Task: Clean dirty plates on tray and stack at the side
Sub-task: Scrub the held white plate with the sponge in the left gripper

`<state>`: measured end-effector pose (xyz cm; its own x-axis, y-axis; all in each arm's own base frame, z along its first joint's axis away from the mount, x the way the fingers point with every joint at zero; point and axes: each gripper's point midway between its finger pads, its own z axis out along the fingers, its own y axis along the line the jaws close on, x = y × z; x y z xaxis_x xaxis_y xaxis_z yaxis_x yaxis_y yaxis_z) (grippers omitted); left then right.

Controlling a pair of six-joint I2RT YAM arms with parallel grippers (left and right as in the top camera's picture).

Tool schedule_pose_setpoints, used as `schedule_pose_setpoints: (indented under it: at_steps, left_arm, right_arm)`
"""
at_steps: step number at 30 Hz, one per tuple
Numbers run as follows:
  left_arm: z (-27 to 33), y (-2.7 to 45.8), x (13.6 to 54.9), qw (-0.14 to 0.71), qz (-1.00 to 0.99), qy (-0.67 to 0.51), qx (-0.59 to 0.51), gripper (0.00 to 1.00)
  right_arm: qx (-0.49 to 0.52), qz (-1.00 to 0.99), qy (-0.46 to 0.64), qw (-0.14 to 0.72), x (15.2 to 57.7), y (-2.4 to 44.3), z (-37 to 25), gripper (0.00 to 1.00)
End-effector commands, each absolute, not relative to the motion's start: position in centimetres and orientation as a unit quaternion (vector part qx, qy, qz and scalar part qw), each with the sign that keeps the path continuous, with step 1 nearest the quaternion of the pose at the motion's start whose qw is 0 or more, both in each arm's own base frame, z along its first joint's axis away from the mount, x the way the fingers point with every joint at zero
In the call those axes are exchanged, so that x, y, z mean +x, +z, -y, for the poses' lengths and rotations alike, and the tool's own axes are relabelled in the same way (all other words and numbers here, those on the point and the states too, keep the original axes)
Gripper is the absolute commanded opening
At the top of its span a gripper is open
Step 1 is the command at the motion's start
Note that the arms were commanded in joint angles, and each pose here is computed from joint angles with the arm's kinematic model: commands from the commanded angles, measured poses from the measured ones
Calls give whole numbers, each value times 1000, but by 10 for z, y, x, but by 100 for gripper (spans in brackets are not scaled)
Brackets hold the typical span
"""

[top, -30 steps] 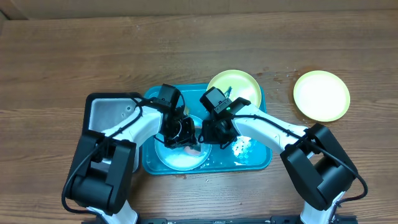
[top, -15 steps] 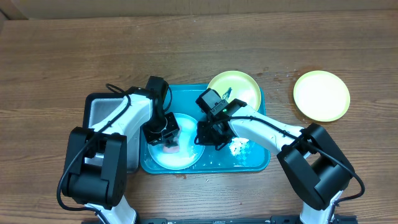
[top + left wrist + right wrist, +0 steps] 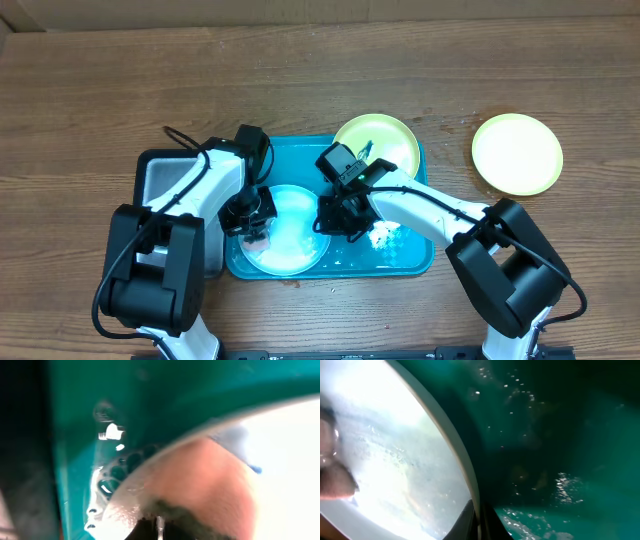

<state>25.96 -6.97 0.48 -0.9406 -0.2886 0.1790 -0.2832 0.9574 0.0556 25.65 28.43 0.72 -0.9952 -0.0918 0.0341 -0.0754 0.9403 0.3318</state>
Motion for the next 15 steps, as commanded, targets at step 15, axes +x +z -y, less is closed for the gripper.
schedule_pose_setpoints:
  at_steps: [15]
  left_arm:
    - [201,-1,248,136,959,243,61,4]
  right_arm:
    - [38,988,-147,16,262,5,-275,4]
